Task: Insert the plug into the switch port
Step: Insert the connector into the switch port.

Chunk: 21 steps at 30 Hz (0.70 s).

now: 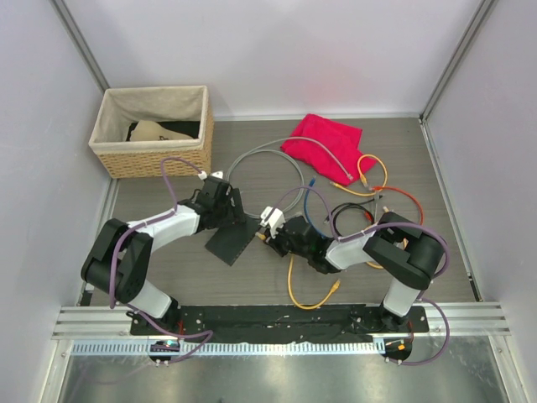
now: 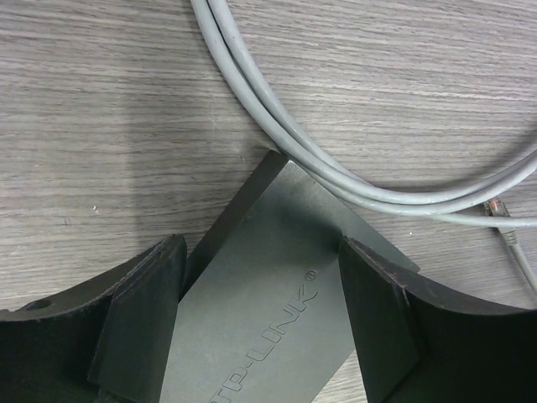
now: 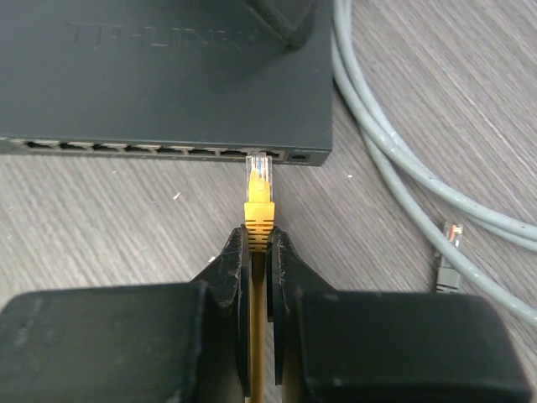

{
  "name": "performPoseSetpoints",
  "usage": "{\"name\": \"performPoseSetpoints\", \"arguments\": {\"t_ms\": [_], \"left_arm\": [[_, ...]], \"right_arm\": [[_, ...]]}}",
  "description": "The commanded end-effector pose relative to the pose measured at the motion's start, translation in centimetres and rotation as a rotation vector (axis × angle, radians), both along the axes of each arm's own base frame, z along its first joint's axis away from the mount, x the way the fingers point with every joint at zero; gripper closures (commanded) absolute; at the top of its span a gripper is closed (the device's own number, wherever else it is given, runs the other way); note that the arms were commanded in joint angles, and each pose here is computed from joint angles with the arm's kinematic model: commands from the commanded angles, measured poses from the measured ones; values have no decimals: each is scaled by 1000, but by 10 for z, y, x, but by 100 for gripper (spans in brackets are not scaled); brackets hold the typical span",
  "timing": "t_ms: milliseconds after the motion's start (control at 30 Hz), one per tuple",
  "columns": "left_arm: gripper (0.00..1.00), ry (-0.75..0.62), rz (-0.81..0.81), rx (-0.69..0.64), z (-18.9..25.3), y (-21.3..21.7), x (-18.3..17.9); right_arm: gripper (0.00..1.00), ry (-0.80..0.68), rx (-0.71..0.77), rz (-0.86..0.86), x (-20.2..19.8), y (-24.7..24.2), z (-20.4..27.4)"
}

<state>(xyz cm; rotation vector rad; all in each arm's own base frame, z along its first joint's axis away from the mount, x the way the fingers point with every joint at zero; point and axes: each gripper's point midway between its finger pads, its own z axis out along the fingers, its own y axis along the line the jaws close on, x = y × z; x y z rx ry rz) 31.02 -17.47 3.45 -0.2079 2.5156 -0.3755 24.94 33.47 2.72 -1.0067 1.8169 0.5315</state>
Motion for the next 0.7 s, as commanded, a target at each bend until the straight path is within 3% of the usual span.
{"name": "performPoseSetpoints", "arguments": {"t_ms": [0,400,667], "left_arm": [[24,38,-13,-15,-8,-3,-9],[25,50,-31,-35,-10,-5,-15],[27,112,-68,-115,-12,-22,-34]], "right_arm": [[99,-76,64,-60,20,11,26],[99,-72,55,-47,20,15,33],[99,-97,74,-46,29,26,57]]}}
